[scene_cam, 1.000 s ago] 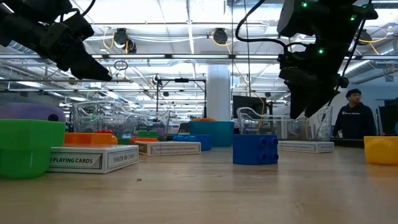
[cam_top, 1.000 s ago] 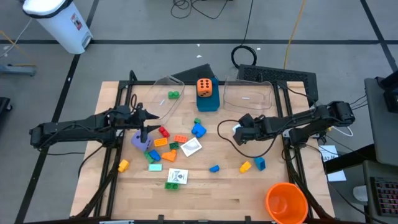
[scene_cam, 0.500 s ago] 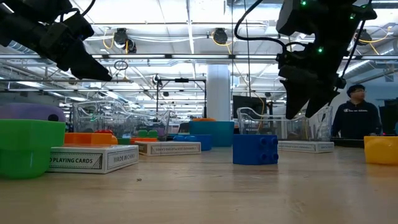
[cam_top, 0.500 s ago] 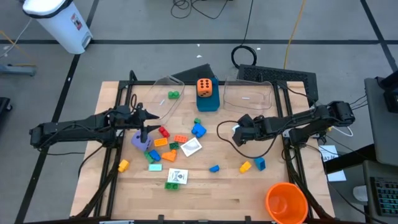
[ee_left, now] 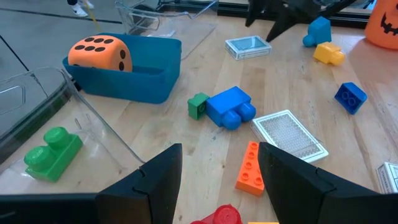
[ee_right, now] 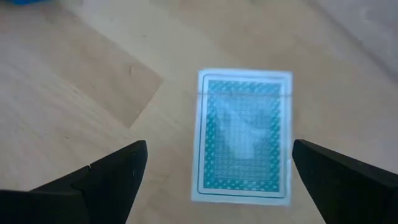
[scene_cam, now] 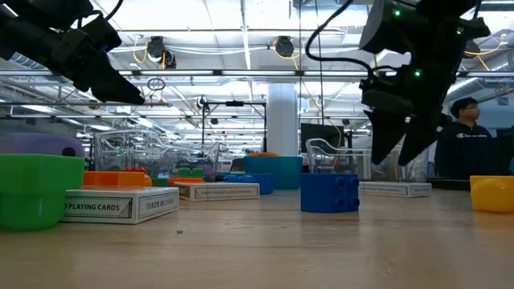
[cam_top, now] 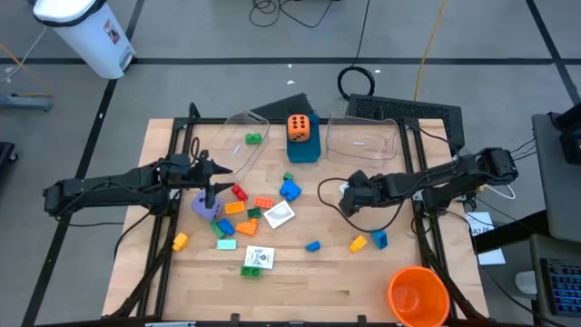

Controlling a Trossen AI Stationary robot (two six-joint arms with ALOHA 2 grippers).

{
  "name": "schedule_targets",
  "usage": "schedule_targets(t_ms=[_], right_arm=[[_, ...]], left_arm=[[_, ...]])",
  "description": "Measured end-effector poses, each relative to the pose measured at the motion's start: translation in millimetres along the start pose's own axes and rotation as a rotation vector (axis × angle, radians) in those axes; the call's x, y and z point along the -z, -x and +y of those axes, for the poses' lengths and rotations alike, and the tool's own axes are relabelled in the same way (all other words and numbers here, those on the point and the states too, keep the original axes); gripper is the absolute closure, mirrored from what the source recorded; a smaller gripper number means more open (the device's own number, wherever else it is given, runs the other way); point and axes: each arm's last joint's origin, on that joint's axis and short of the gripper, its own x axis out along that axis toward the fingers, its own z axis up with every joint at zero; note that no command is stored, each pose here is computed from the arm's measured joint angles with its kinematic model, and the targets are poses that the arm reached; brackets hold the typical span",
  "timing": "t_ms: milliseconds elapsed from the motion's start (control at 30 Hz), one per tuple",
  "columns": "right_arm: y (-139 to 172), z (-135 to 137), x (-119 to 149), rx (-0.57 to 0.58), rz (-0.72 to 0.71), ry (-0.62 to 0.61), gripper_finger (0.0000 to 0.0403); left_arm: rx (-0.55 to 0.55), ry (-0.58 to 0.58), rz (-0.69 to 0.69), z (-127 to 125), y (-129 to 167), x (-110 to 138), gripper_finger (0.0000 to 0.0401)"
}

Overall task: Pick & Place Toys
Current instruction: Put the green playing card into the right transparent bin

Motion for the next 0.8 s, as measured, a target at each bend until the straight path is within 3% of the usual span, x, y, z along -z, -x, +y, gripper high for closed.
schedule_targets(t_ms=[800], right_arm=[[-25, -22, 19, 0.038, 0.030, -0.043, 0.0006]], left_arm=[[-0.023, 0.008, -0.002, 1, 0, 0, 0.0187]])
